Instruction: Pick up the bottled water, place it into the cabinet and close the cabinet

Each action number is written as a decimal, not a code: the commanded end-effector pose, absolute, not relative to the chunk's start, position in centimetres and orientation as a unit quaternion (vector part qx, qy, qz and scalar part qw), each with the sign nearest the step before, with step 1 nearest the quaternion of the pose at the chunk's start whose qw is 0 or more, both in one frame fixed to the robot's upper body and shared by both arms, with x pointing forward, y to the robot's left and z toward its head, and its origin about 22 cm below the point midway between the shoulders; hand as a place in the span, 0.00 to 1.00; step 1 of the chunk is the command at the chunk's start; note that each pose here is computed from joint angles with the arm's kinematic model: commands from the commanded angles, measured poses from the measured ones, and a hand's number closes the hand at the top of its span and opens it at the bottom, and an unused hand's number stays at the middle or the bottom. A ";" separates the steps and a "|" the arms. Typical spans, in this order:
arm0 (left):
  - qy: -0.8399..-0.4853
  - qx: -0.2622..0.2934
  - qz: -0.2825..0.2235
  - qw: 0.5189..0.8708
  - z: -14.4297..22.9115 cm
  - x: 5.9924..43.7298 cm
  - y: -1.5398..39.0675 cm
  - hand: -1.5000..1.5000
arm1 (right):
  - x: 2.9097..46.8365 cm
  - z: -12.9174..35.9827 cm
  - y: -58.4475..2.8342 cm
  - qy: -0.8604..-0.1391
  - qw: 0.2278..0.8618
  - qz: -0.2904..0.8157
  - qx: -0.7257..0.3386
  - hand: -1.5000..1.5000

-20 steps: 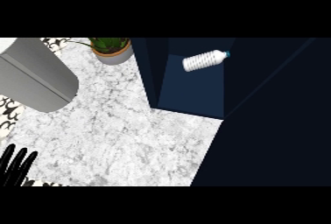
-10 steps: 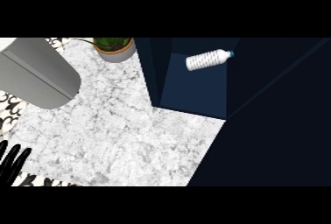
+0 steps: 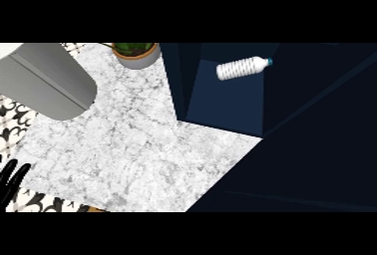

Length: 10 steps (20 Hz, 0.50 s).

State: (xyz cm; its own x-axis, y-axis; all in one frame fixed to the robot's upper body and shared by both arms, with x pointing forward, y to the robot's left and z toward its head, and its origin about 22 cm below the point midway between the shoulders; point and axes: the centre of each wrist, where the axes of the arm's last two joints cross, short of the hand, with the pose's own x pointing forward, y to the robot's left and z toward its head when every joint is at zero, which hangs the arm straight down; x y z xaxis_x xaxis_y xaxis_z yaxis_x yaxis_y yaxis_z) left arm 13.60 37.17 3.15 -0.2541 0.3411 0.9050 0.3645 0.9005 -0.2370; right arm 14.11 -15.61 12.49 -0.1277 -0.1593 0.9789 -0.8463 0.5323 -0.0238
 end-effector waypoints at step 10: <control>-0.787 -0.221 0.016 0.576 2.9 12.9 38.2 0.00 | 26.0 12.3 -13.5 -0.710 0.632 0.173 0.258 1.00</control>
State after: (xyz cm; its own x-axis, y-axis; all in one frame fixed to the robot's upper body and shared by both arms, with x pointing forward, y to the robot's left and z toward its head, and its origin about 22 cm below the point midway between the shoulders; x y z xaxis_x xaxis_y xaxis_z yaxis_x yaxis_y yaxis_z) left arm 13.10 38.17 3.11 -0.2369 0.3365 0.9114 0.3241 0.9117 -0.2524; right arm 22.02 -14.32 12.16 -0.0919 -0.1619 0.9825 -0.7203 0.6921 0.0467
